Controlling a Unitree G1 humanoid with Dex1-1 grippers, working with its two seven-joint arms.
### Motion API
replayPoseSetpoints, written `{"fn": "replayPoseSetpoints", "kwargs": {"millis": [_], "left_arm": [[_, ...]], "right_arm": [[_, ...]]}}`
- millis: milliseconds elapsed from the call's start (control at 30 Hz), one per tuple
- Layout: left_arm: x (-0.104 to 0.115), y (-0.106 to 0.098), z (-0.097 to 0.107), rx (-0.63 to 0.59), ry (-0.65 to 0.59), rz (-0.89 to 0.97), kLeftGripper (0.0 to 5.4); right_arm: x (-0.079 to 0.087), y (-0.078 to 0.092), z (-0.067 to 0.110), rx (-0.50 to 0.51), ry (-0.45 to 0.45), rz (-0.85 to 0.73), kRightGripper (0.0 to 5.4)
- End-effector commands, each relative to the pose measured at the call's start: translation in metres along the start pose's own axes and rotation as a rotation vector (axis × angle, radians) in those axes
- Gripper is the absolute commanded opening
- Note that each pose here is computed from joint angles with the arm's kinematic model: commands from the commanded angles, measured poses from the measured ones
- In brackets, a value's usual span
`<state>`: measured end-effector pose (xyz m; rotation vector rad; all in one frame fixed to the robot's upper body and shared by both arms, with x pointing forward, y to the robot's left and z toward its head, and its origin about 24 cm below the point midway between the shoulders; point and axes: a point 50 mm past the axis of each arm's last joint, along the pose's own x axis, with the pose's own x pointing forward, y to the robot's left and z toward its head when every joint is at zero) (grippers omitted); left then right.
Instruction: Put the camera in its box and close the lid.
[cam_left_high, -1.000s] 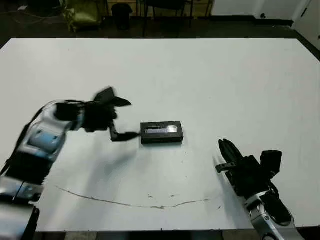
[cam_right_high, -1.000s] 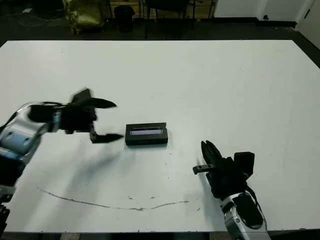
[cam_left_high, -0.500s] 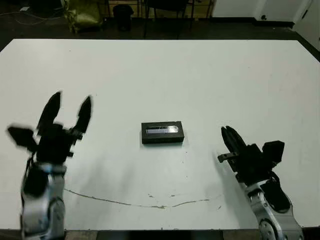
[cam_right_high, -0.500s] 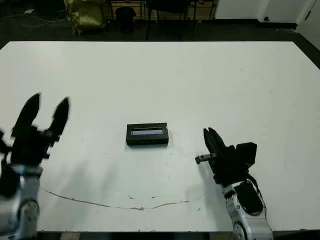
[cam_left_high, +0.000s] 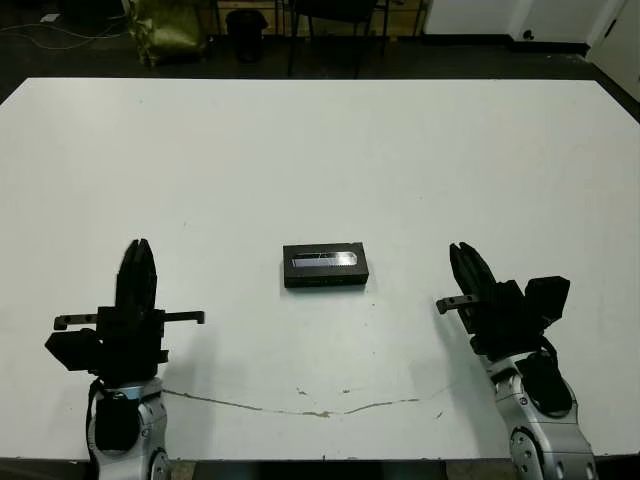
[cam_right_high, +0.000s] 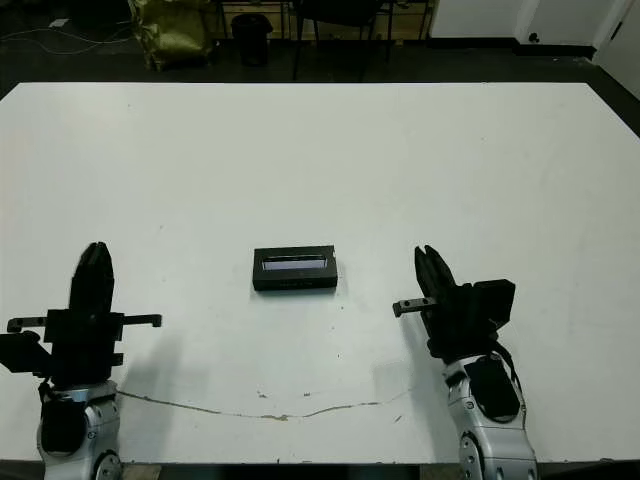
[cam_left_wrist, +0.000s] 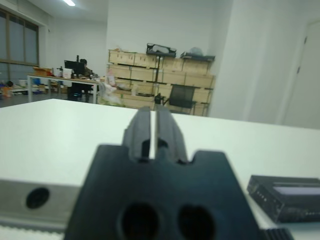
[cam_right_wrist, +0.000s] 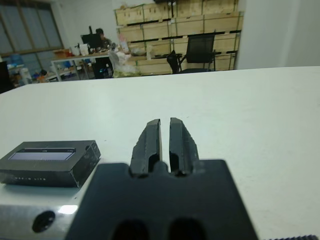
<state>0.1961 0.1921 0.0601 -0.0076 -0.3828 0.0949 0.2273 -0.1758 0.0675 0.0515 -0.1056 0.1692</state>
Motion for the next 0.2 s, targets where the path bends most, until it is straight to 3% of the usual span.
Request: {"fn": "replayPoseSetpoints", "kwargs": {"millis": [33,200], "left_arm": [[-0.0038,0.0006,-0.0055,0.036,0.067,-0.017,0.01],[-0.0012,-0.0022,-0.0021,0.075,0.081,-0.047,0.01]], "right_arm": [[-0.0037,0.0001,-0.0103,-0.01,0.024,-0.022,0.0],[-0.0066,0.009,-0.0177,-0.005,0.044,-0.009,0.0]]}}
